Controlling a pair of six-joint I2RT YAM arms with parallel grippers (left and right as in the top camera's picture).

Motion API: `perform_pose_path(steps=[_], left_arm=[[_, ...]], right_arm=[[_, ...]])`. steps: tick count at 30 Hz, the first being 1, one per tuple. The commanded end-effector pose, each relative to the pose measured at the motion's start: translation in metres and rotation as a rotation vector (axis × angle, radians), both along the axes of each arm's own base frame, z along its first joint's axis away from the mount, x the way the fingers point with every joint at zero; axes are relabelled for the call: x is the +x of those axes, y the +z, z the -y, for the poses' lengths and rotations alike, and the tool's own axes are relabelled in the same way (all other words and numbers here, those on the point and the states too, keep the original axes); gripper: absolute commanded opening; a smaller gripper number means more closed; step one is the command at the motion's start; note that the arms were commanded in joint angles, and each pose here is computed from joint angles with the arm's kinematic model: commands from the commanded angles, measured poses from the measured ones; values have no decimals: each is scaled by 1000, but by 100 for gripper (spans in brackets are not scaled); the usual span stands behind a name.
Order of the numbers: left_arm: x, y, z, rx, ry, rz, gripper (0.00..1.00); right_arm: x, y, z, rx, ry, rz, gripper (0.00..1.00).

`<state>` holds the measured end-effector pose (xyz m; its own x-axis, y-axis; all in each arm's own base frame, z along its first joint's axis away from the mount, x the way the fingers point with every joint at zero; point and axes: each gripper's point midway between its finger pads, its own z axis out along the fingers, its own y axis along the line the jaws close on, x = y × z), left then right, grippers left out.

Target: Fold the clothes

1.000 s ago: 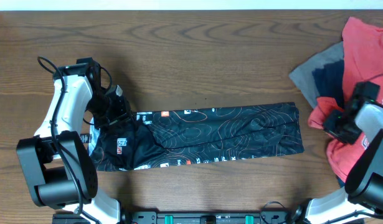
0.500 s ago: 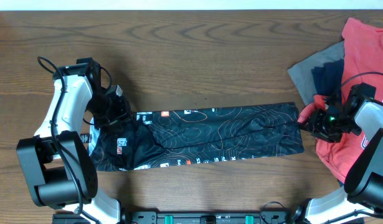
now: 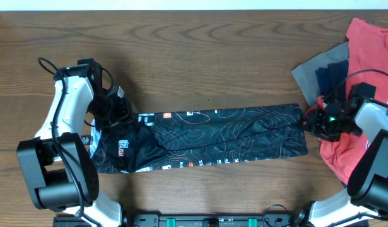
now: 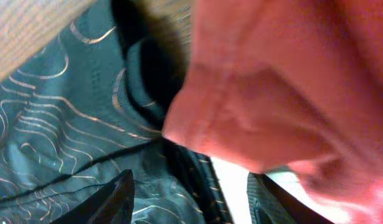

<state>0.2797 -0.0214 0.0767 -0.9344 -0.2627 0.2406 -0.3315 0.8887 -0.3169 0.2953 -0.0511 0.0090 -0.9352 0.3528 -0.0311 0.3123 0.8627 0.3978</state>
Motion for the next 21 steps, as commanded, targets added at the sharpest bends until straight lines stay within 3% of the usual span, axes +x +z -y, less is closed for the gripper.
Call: perform_pose_path(steps=[1,9,17,21], left_arm=[[-1,5,1,-9,-14,17,49],[-1,5,1,-9,-15,17,49],[-1,5,1,-9,-15,17,49],[-1,5,1,-9,-15,17,49]], right_arm=[[-4,-7,-16,9,80,-8,57],[-7,-13,-24,-63,149,-37,59],[-9,-15,-30,-64,170,-41,47],[-12,-19,-23,-107,169,-56,48]])
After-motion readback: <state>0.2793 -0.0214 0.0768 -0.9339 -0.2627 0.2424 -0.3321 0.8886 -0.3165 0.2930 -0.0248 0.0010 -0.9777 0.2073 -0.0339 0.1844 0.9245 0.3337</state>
